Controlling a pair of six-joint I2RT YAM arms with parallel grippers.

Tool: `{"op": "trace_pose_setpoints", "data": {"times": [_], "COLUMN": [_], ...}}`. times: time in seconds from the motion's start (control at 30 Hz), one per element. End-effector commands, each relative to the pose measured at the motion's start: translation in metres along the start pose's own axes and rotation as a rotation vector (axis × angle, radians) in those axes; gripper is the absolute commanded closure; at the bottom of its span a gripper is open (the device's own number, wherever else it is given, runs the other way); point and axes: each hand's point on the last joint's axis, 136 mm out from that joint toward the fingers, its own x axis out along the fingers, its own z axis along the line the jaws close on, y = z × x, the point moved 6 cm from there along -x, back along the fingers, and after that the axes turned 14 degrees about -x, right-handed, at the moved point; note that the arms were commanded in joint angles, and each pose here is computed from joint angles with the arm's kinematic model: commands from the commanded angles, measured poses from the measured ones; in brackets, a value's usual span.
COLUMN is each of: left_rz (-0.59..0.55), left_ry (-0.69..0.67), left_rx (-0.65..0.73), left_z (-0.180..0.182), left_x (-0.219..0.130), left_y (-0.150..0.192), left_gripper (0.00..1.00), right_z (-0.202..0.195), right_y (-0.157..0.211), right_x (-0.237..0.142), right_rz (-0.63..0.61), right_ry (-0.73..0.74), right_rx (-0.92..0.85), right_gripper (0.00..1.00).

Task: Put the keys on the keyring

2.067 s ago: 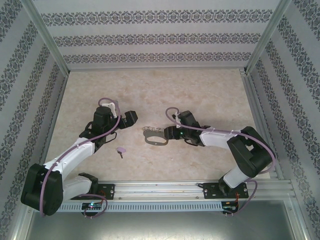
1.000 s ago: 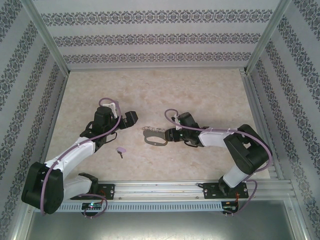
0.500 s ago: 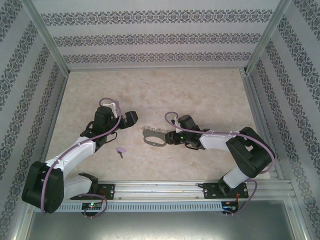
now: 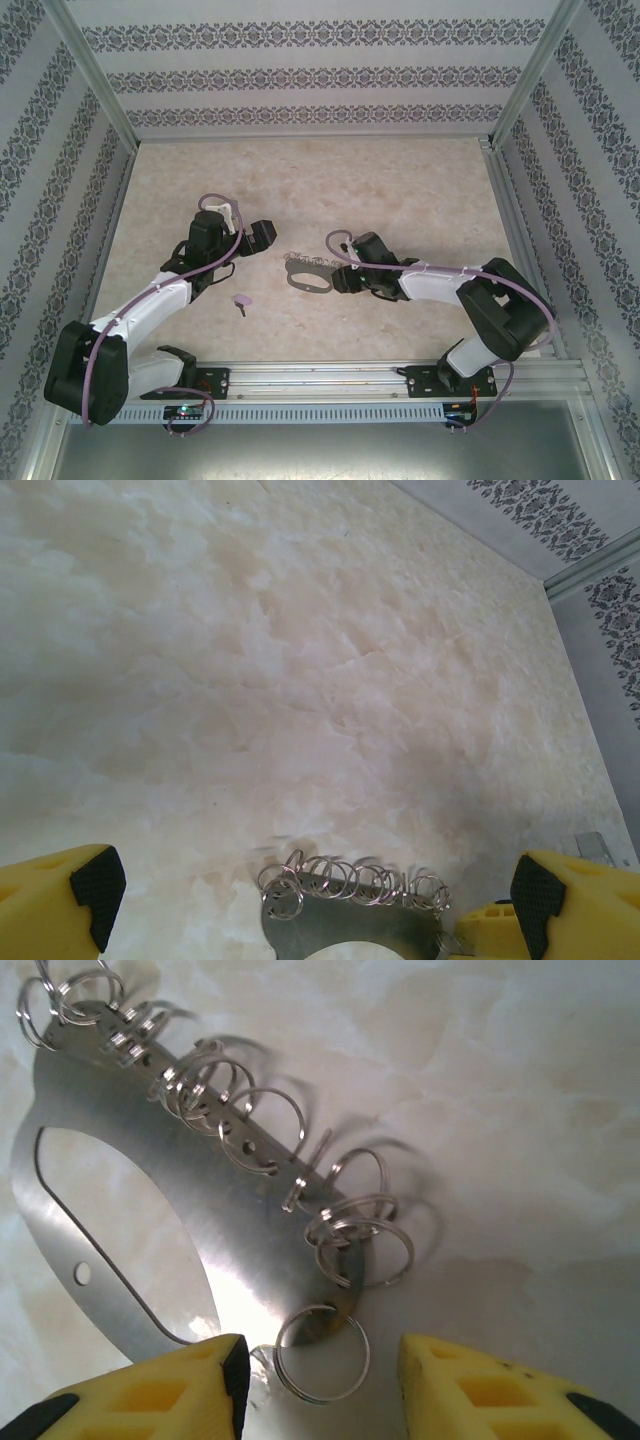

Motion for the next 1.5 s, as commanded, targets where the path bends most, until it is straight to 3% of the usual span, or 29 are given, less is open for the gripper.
{"op": "trace_pose_setpoints", "data": {"times": [0.0, 0.33, 0.83, 1.03, 1.23, 1.47], "left_rz": [-0.022, -0.020, -0.020, -0.020, -0.021, -0.022], "left_ry": [0.048, 0.051, 0.051, 0.052, 0.051, 0.050], "left_rx": [0.020, 0.018, 0.018, 0.018, 0.017, 0.019], "left_z": [-0.016, -0.016, -0.016, -0.016, -0.016, -0.015], "left_x": [0.001, 0.002, 0.001, 0.001, 0.001, 0.001], "left_y": [-0.008, -0.008, -0.008, -0.007, -0.007, -0.007], "left_gripper": [0.00, 0.00, 0.00, 0.00, 0.00, 0.00], "right_z": [0.002, 0.008, 0.005, 0.005, 0.009, 0.020], "right_y": [-0.006, -0.009, -0.008, -0.008, -0.014, -0.020], "right_x": [-0.008, -0.004, 0.009, 0.011, 0.008, -0.003], "right_rz": [0.015, 0.070, 0.125, 0.130, 0.110, 0.071], "right_ry": [0.068, 0.159, 0.203, 0.200, 0.182, 0.117], "right_rx": [-0.086, -0.210, -0.270, -0.278, -0.279, -0.254], "right_gripper": [0.56, 0.56, 0.65, 0.67, 0.81, 0.81]}}
